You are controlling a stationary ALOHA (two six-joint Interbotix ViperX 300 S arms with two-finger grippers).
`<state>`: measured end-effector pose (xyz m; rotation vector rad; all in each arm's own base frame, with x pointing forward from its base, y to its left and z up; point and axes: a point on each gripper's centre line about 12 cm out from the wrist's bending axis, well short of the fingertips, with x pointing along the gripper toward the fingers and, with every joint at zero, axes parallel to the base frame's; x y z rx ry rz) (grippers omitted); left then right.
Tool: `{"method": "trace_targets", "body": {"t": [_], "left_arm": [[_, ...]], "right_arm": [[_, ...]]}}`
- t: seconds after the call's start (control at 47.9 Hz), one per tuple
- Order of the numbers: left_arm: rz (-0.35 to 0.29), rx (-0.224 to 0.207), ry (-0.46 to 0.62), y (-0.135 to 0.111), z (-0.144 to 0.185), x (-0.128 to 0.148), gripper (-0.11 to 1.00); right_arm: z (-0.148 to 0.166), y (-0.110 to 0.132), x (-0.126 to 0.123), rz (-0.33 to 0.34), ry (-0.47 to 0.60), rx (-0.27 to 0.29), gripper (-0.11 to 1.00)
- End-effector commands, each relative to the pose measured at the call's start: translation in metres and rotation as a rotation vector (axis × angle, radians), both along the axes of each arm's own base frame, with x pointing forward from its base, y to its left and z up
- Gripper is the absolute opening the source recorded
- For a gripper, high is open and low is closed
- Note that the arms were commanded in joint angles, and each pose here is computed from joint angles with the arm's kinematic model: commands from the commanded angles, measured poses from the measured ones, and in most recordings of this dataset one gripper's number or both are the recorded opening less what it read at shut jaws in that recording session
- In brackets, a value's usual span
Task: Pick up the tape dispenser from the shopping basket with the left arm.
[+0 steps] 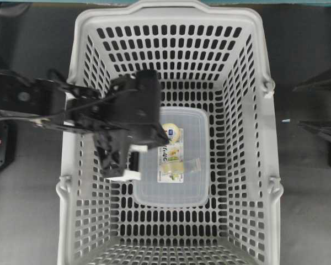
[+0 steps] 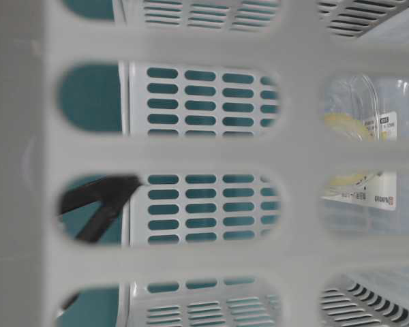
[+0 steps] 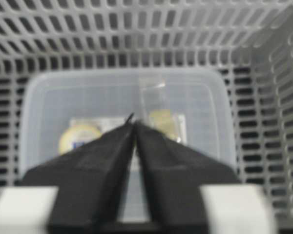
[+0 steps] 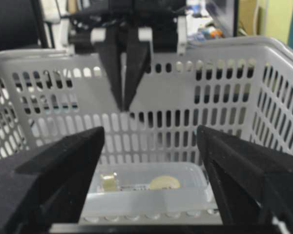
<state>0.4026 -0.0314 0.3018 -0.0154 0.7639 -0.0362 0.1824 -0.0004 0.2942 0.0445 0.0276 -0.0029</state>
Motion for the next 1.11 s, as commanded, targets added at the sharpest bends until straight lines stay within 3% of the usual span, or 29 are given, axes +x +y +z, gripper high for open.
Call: {"method": "trace_targets", "body": {"t": [0.0, 0.167, 0.23, 0.292, 0.606, 0.752, 0.815, 0.961, 1.086], "left_arm": [[0.024, -0.024, 0.017, -0.002, -0.001, 0.010, 0.26], [0.069, -0.064, 0.091, -0.006, -0.029, 0.024, 0.75], [0.064, -0.064, 0.113, -0.011, -0.039, 0.029, 0.87], [0.049, -0.061, 0.137, -0.018, -0.049, 0.032, 0.91], [0.042, -0.056, 0.216, -0.028, -0.084, 0.038, 0.90], [0.037, -0.053, 0.203, -0.028, -0.084, 0.042, 0.86], [0.032, -0.052, 0.205, -0.030, -0.082, 0.040, 0.76], [0.023, -0.046, 0.197, -0.030, -0.067, 0.035, 0.32], [0.020, -0.042, 0.176, -0.028, -0.038, 0.029, 0.29]], "right_arm": [[0.005, -0.001, -0.002, -0.003, -0.014, 0.000, 0.74], [0.005, -0.001, -0.007, -0.003, -0.031, 0.000, 0.73], [0.006, 0.000, -0.008, -0.002, -0.035, 0.000, 0.73], [0.005, 0.000, -0.009, -0.002, -0.035, 0.000, 0.73], [0.000, 0.000, -0.009, -0.003, -0.011, -0.002, 0.73], [-0.002, 0.000, -0.009, -0.003, -0.006, -0.002, 0.73], [-0.002, 0.000, -0.009, -0.001, -0.006, -0.002, 0.73], [-0.002, 0.000, -0.010, -0.003, -0.008, -0.002, 0.73], [-0.001, 0.000, -0.011, -0.003, -0.014, 0.000, 0.73]]}}
